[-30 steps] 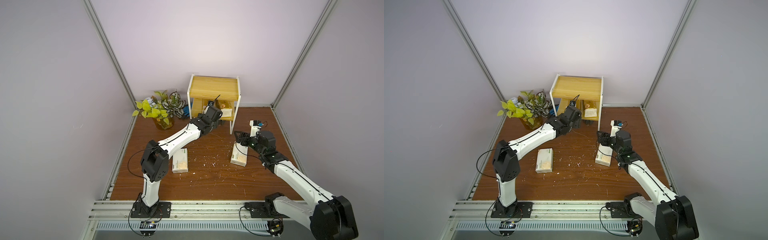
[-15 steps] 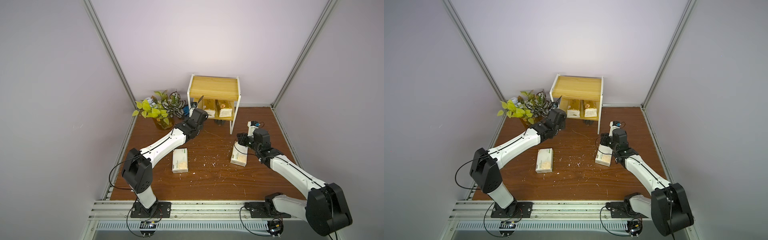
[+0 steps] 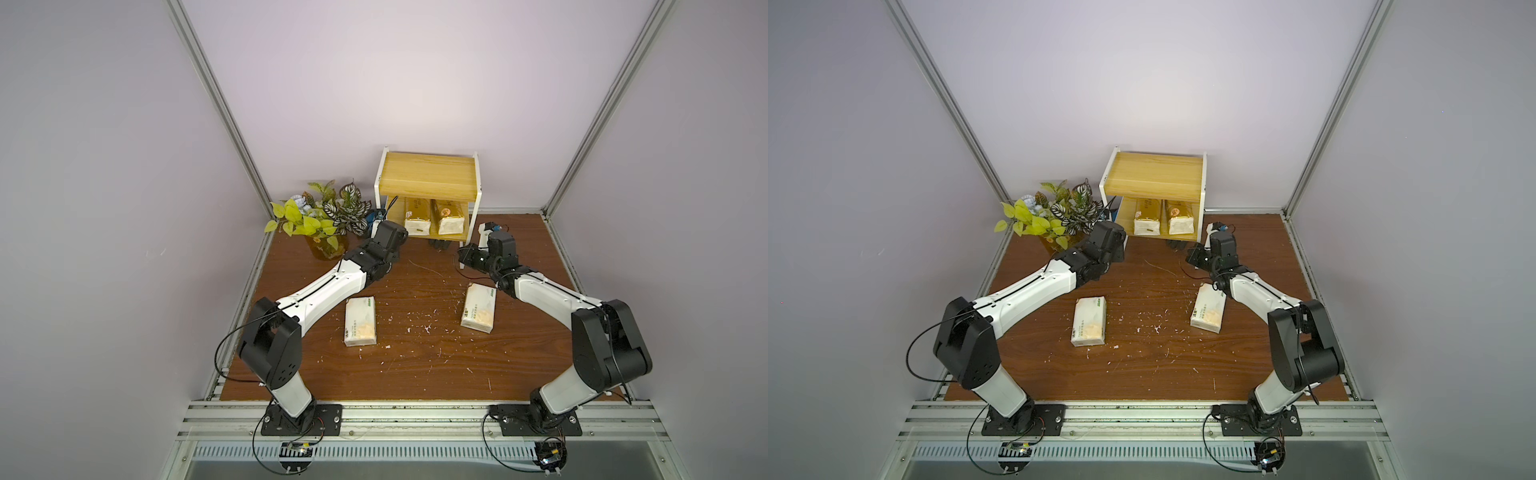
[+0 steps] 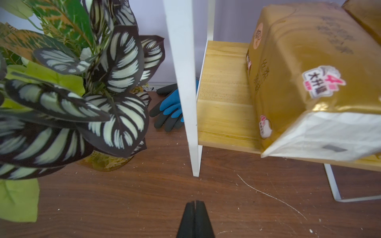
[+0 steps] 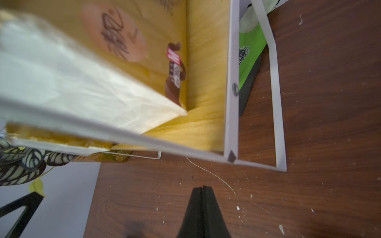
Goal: Place the tissue boxes on the shelf by color
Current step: Adjust the shelf at the center of the board, then pick up the box of tissues from the center of the board.
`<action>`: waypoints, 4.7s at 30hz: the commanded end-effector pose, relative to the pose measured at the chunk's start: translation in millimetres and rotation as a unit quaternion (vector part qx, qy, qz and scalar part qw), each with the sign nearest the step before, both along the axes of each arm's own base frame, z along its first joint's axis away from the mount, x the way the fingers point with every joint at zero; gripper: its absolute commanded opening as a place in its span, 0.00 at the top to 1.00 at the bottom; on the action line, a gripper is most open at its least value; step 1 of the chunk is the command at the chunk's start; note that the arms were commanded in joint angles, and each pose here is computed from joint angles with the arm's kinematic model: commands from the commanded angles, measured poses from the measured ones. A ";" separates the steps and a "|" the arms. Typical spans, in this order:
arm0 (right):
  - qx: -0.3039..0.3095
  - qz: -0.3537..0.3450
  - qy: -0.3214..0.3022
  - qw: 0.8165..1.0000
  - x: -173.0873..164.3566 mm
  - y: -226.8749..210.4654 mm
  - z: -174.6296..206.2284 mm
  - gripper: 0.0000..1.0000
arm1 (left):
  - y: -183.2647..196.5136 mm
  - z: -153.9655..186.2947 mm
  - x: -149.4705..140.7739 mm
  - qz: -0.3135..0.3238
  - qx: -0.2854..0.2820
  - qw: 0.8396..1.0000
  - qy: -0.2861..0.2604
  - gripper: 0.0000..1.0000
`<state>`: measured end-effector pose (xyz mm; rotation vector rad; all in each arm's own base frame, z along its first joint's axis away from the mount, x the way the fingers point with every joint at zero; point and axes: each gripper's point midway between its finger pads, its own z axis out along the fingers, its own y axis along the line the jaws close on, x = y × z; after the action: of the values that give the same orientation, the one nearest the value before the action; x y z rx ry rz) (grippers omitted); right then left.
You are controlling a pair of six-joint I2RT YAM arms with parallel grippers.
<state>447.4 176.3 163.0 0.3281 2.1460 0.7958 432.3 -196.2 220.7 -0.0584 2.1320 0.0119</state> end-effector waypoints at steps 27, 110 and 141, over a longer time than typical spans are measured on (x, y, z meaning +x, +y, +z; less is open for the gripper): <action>-0.018 -0.038 -0.058 0.997 -10.4 -22.3 33.8 0.80 | 8.0 -42.0 -43.9 -0.040 -0.016 0.995 0.088 0.34; -0.134 -0.038 0.272 0.952 -167.2 -30.0 -71.7 0.01 | -30.4 -46.0 -11.3 -0.117 0.011 0.988 0.100 0.01; -0.158 -0.104 0.354 0.916 -149.5 -28.8 -76.2 0.01 | -25.5 -53.9 -33.4 -0.134 -0.003 0.985 0.113 0.01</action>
<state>304.5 152.2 88.8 0.7874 2.7467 0.2721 397.0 -225.4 157.1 0.2483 2.3733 -0.1392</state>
